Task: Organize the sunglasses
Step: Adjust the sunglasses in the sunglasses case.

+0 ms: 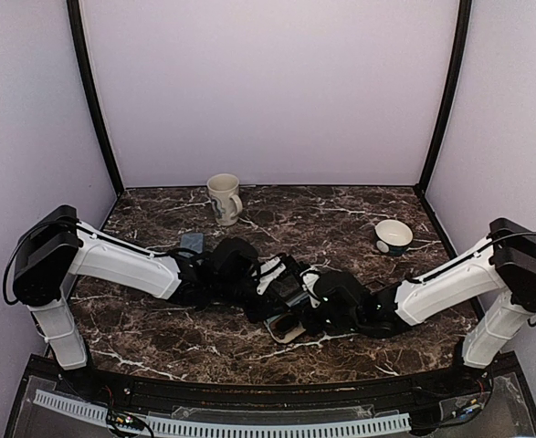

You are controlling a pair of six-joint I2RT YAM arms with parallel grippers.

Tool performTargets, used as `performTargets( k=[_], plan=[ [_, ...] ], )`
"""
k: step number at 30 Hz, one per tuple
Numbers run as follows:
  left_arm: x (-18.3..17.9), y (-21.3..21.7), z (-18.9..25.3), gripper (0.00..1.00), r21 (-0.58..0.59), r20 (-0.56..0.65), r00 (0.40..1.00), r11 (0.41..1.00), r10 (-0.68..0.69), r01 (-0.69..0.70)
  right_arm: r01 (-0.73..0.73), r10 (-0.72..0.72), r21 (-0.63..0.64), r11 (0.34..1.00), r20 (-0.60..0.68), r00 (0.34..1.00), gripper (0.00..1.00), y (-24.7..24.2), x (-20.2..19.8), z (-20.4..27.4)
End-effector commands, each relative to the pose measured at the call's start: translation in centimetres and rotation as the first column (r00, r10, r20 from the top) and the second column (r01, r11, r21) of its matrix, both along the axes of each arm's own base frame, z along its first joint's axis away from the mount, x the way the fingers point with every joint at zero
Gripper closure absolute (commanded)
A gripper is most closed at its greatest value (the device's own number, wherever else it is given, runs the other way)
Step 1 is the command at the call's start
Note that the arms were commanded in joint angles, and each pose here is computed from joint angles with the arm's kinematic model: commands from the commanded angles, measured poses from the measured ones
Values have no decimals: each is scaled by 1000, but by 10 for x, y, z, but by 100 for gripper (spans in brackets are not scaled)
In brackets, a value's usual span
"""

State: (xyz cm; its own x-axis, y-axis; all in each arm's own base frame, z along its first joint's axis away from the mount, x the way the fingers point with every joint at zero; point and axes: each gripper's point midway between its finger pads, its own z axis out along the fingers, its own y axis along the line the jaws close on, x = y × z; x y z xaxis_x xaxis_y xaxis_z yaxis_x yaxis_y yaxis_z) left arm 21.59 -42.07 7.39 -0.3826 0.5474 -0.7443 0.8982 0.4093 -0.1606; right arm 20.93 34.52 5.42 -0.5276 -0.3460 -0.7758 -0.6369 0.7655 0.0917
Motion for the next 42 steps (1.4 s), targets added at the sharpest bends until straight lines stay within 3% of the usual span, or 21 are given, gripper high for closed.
performTargets(
  k=[1,13,26,34,42],
  plan=[
    [-9,-2,2,71,0,-9,999,999,-33,33,-14,14,29,999,26,1000,71,11,-1,0],
    [-8,-1,2,71,2,-7,1000,1000,-26,26,-38,37,-46,998,-26,999,72,10,-13,-4],
    [-6,-2,0,71,8,-8,1000,1000,-18,18,-109,110,-38,993,11,994,71,22,-15,18],
    [-5,-2,1,71,6,-3,1000,1000,-12,12,-96,96,102,990,6,995,69,19,-22,51],
    [-4,-2,1,71,4,-5,1000,1000,-5,5,-60,67,152,987,-38,997,59,9,-38,44]
  ],
)
